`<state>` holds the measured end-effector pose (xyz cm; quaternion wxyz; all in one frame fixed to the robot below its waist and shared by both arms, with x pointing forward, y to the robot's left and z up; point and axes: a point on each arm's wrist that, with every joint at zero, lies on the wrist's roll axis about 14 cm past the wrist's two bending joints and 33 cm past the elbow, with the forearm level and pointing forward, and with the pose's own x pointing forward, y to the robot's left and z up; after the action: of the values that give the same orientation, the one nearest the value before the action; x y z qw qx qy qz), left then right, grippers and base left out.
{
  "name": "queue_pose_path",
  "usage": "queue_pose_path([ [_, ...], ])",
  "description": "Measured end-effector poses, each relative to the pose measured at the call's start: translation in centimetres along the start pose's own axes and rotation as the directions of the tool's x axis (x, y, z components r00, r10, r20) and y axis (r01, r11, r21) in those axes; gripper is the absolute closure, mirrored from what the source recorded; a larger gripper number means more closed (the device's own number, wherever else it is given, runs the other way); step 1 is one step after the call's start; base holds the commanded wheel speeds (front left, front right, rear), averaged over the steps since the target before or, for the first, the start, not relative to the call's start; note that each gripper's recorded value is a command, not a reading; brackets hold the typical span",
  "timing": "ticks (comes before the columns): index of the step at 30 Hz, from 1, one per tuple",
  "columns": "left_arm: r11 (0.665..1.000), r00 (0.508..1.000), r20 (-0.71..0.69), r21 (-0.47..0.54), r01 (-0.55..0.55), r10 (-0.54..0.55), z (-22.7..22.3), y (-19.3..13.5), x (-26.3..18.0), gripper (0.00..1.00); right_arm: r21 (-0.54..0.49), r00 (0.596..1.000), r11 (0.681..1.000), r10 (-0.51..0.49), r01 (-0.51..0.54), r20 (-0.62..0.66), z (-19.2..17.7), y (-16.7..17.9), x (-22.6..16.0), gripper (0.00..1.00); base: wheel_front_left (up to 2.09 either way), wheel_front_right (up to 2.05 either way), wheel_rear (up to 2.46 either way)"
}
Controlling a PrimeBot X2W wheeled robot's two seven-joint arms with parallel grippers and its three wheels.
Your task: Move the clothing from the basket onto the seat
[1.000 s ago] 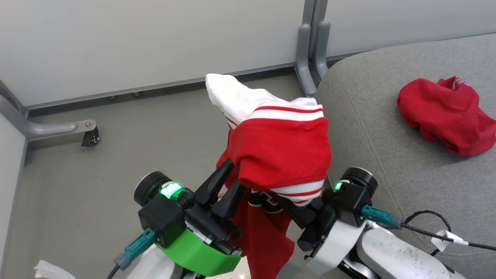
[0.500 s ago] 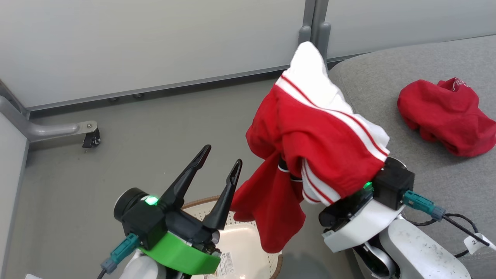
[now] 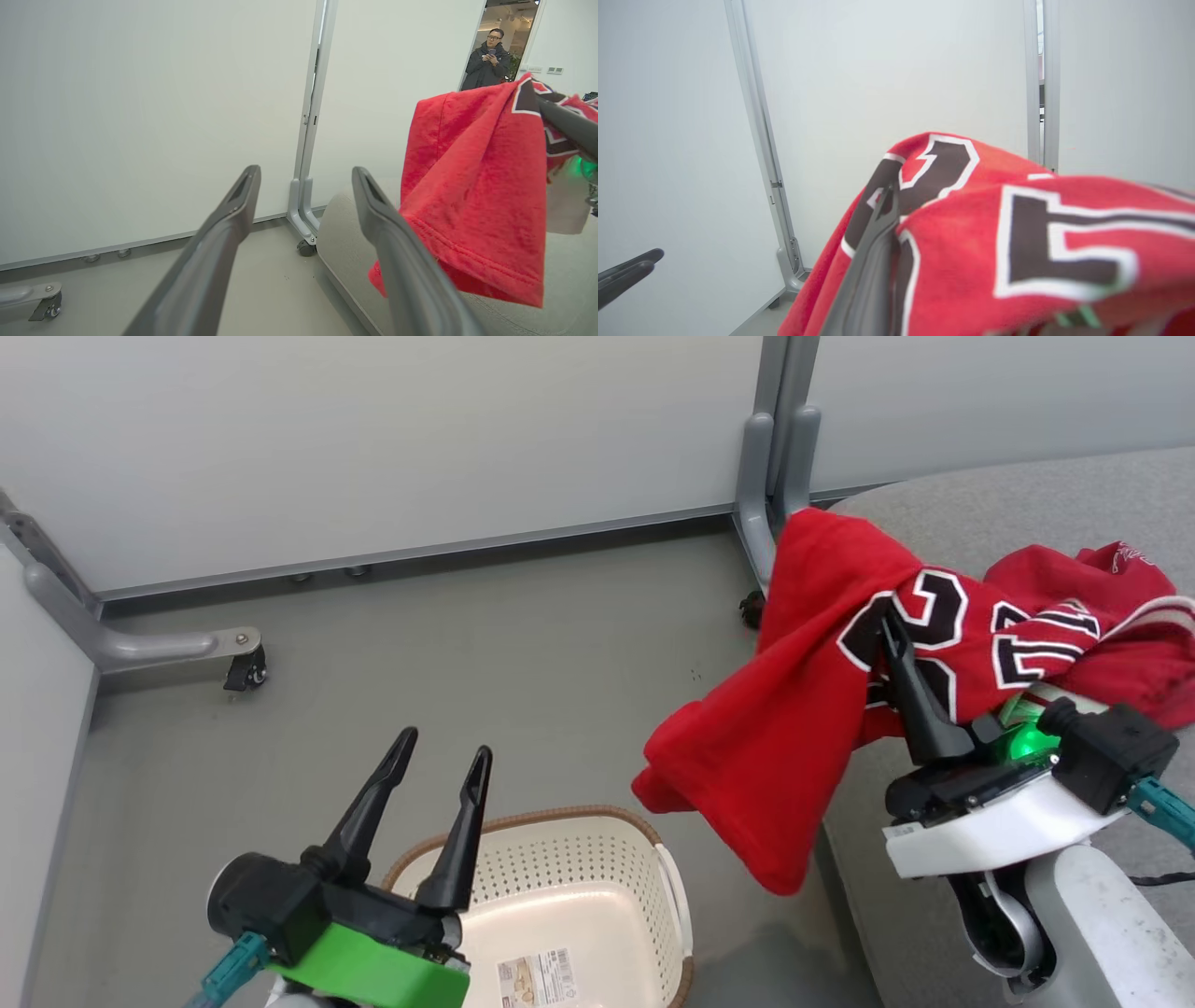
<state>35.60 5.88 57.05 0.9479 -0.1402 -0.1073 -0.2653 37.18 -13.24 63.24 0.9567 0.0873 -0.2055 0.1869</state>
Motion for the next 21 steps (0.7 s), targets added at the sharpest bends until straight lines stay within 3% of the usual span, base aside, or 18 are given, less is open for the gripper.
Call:
queue_pose_path([
  [6, 0.993, 0.993, -0.008, 0.008, -0.12, 0.12, -0.3, 2.8, -1.8, 0.0, -0.017, 0.997, 0.998, -0.056, 0.057, 0.051, 1.3, -1.3, 0.0, 1.0, 0.0, 0.0, 0.0],
  [15, 0.948, 0.943, -0.098, 0.021, -0.318, 0.318, -3.1, 7.1, -5.9, 0.0, -0.058, 0.993, 0.992, -0.108, 0.111, 0.05, 1.2, -2.6, -0.8, 1.0, 0.0, 0.0, 0.0],
  [21, 0.924, 0.913, -0.143, 0.038, -0.38, 0.382, -4.6, 8.1, -7.7, 0.0, -0.069, 0.992, 0.99, -0.121, 0.124, 0.042, 0.9, -2.7, -1.1, 1.0, 0.0, 0.0, 0.0],
])
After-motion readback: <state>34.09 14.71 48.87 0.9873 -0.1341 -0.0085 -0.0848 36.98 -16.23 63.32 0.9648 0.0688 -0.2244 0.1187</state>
